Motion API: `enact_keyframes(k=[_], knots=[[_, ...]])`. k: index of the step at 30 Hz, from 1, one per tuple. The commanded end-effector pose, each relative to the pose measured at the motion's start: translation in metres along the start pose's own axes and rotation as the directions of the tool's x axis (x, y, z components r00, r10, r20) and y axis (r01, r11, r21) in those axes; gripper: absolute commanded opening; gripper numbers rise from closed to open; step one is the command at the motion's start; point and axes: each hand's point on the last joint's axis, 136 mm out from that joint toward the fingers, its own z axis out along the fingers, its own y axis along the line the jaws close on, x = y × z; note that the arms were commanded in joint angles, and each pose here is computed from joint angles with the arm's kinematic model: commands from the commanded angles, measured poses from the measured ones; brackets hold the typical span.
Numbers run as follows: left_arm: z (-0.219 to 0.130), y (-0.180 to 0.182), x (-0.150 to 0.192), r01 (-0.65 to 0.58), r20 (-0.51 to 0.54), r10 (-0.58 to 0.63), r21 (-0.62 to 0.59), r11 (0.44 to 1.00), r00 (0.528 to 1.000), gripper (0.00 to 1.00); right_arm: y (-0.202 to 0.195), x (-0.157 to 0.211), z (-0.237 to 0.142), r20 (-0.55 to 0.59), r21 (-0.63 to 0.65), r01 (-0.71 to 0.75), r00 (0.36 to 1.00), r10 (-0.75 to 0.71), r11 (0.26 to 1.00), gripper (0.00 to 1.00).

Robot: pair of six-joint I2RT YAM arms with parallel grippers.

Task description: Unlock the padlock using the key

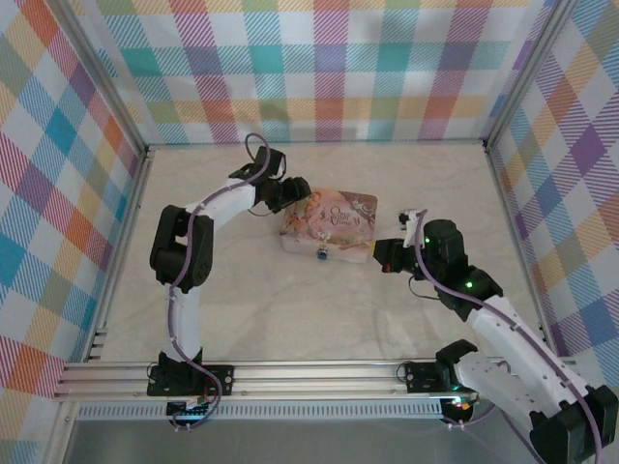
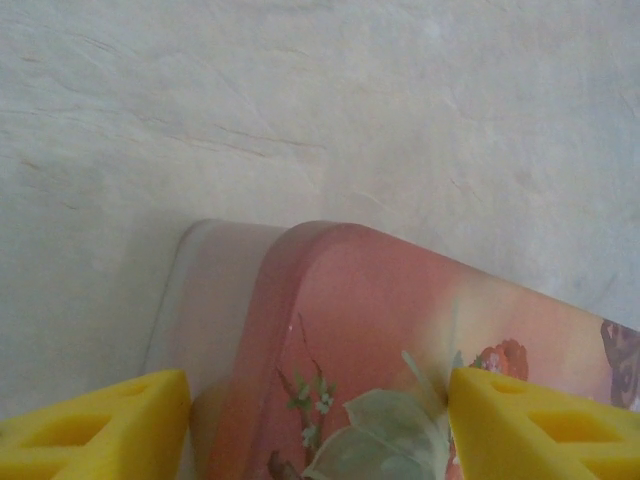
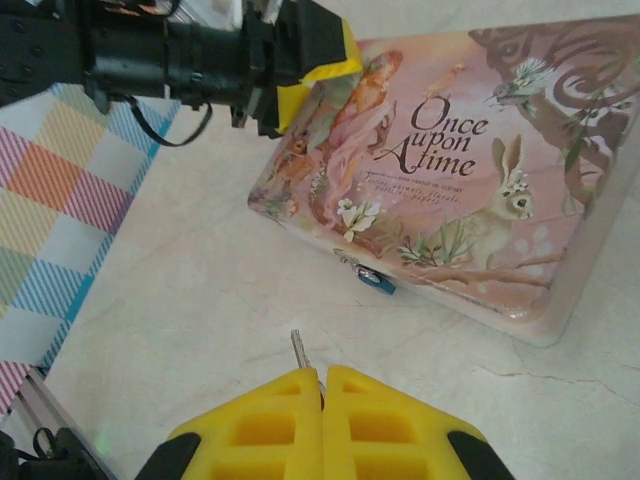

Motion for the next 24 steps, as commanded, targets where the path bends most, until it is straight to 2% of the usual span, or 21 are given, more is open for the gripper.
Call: enact_keyframes(k=[1, 6, 10, 14, 16, 20, 24], knots=[[0.011, -0.017, 0.032, -0.092, -0.104, 0.098, 0.061, 0.994, 0.990, 0.67, 0.001, -0.020, 0.007, 0.029, 0.019, 0.062, 0.998, -0.062, 0.998, 0.00], [-0.003, -0.016, 0.033, -0.109, -0.071, 0.113, 0.052, 0.993, 0.991, 0.71, -0.008, -0.043, 0.031, 0.015, 0.080, 0.100, 0.995, -0.101, 0.992, 0.00], [-0.038, -0.026, 0.026, -0.128, 0.012, 0.127, 0.060, 0.990, 0.992, 0.82, -0.023, -0.070, 0.052, 0.025, 0.123, 0.094, 0.995, -0.098, 0.988, 0.00], [-0.076, -0.040, 0.029, -0.142, 0.097, 0.130, 0.131, 0.981, 0.987, 0.91, -0.038, -0.096, 0.073, 0.032, 0.159, 0.097, 0.994, -0.103, 0.983, 0.00], [-0.091, -0.041, 0.035, -0.146, 0.130, 0.126, 0.150, 0.978, 0.983, 1.00, -0.047, -0.107, 0.084, 0.027, 0.180, 0.098, 0.994, -0.105, 0.979, 0.00], [-0.115, -0.036, 0.054, -0.190, 0.198, 0.155, 0.171, 0.967, 0.968, 1.00, -0.065, -0.125, 0.106, 0.012, 0.216, 0.102, 0.994, -0.107, 0.971, 0.00], [-0.138, -0.051, 0.094, -0.343, 0.294, 0.265, 0.257, 0.903, 0.918, 1.00, -0.085, -0.137, 0.122, -0.002, 0.254, 0.093, 0.995, -0.095, 0.963, 0.00]])
